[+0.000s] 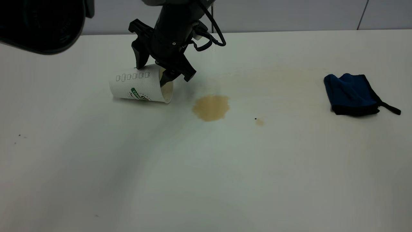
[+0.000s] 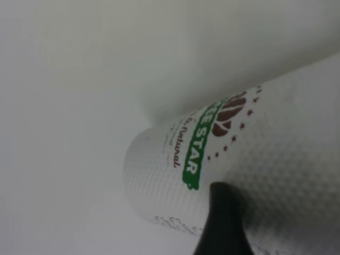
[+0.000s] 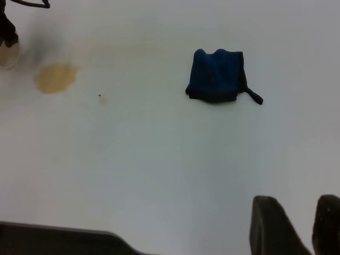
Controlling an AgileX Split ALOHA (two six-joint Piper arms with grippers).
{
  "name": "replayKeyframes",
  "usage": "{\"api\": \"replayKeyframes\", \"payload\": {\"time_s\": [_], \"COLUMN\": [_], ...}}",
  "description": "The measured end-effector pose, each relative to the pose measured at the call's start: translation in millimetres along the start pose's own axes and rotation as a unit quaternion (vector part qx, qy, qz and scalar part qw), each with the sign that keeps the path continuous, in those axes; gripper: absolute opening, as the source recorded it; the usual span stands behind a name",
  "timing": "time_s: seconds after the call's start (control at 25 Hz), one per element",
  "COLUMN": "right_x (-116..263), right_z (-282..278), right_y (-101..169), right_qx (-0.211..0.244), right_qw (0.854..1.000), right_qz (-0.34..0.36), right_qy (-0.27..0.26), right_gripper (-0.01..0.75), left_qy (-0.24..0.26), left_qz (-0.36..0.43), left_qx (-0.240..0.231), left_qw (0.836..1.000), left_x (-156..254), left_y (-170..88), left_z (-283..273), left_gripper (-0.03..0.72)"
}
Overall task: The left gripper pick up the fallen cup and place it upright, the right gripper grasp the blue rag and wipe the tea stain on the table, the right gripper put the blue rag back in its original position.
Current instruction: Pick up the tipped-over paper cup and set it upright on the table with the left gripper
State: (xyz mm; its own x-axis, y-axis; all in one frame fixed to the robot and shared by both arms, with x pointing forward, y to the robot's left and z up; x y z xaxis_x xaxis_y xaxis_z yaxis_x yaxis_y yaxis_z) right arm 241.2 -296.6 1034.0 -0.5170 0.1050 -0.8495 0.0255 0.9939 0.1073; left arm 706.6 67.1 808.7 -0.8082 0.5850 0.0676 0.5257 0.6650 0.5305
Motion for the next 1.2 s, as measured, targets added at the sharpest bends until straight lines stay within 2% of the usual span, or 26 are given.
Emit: {"api": "replayKeyframes", "payload": {"time_s": [0.2,0.44,0.52,0.64,0.72,0.8,0.88,1.04,1.2], "right_x": [0.0,0.0,0.0,0.0,0.0,0.0,0.0,0.0,0.0], "right_z": [0.0,0.0,0.0,0.0,0.0,0.0,0.0,0.0,0.0], "right_y": [0.0,0.0,0.0,0.0,0.0,0.0,0.0,0.0,0.0], "right_qx": [0.000,0.000,0.000,0.000,0.000,0.000,0.000,0.000,0.000], "right_qw": [1.000,1.000,1.000,1.000,1.000,1.000,1.000,1.000,1.000], "right_qz": [0.000,0.000,0.000,0.000,0.000,0.000,0.000,0.000,0.000], "right_qy": [0.000,0.000,0.000,0.000,0.000,0.000,0.000,0.000,0.000], "right_gripper": [0.237,0.238,0.238,0.238,0.238,0.238,0.238,0.238,0.238], "left_qy": [0.006,0.008,0.007,0.001,-0.009,-0.026,-0.051,-0.110,-0.144], "left_qz": [0.003,0.013,0.025,0.036,0.042,0.044,0.039,0.024,0.010], "left_qx": [-0.022,-0.052,-0.058,-0.048,-0.024,0.023,0.076,0.201,0.270], "left_qw": [1.000,0.999,0.998,0.998,0.999,0.998,0.995,0.973,0.952], "left_x": [1.3,2.7,3.1,3.4,3.5,4.5,8.4,21.9,30.5], "left_y": [7.5,26.5,34.0,42.4,47.1,54.2,73.6,117.9,140.9], "left_z": [8.4,11.8,10.1,2.4,-10.1,-26.2,-44.3,-62.3,-57.8], "left_gripper": [0.423,0.109,0.055,0.030,0.023,0.016,0.011,0.010,0.010]}}
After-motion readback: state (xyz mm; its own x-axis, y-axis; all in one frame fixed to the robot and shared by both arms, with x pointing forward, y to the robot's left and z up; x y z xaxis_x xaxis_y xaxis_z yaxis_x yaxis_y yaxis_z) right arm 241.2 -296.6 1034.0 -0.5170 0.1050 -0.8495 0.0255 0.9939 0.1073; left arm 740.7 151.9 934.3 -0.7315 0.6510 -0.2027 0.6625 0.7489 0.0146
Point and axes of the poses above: a point on each arm's last joint axis where the gripper is mounted, z pointing out along that axis toward the gripper, y along the wrist's bending axis when the last joint is at zero, x = y × z, the point moved 1 cm from there along z, pointing out along that axis toward the gripper, and after that the axes turned 6 degrees about z, right-handed, at the moved point
